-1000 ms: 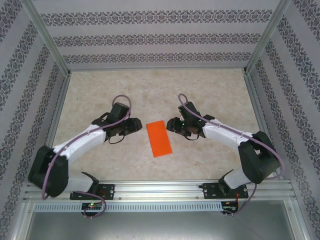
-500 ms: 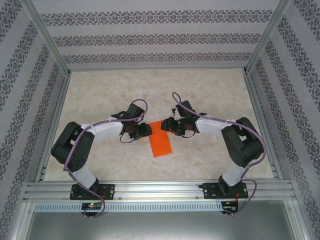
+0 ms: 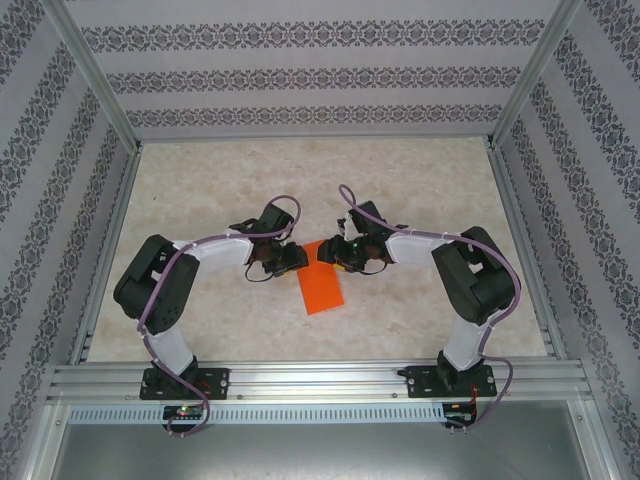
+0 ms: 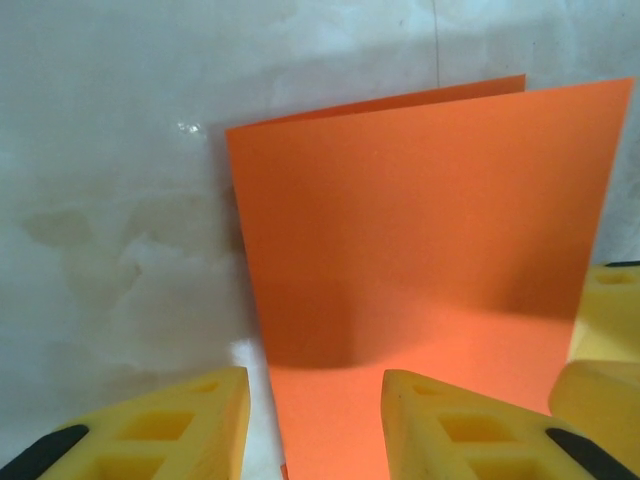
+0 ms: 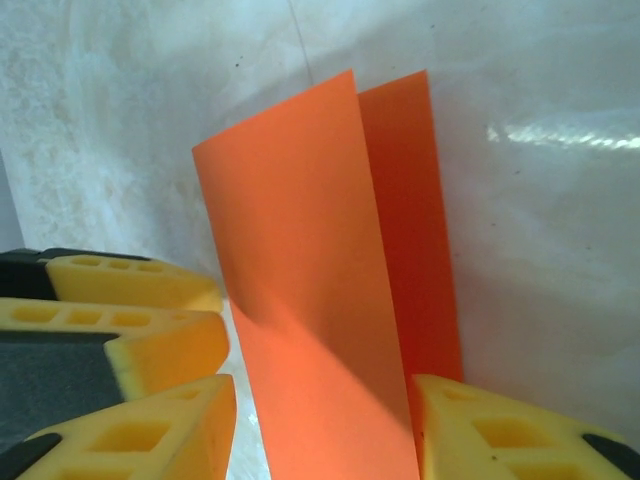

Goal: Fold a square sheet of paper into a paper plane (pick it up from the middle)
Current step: Rotate the paper at the center of the table.

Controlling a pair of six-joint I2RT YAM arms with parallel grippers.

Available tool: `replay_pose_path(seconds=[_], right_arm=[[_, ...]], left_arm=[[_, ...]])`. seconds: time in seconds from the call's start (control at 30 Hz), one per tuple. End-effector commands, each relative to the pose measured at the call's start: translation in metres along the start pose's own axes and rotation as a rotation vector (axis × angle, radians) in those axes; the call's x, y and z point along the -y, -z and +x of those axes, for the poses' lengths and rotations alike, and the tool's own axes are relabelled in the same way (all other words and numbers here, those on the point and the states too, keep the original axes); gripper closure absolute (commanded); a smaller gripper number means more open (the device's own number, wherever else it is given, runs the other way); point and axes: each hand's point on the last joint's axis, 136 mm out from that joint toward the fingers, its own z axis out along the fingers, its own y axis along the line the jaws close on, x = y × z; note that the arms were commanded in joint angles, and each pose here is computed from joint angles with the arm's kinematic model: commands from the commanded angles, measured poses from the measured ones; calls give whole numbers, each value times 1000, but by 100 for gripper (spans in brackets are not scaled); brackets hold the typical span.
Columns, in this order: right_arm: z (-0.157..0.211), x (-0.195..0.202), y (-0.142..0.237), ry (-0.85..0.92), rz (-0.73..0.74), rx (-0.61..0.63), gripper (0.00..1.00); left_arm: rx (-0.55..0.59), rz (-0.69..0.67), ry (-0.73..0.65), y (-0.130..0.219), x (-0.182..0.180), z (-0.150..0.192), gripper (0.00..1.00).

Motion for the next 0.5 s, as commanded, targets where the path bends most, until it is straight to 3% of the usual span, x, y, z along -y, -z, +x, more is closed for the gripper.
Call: replay_pose_path(seconds=[0.0, 0.33, 0.47], right_arm=[[-5, -6, -1, 35, -43, 4, 53], [2, 10, 0, -18, -38, 41, 75], [4, 13, 5, -55, -52, 77, 79]], left_arm=[[25, 40, -26, -2, 15, -11, 60], [7, 69, -57, -11, 23, -16, 61], [0, 90, -78, -14, 29, -18, 61]])
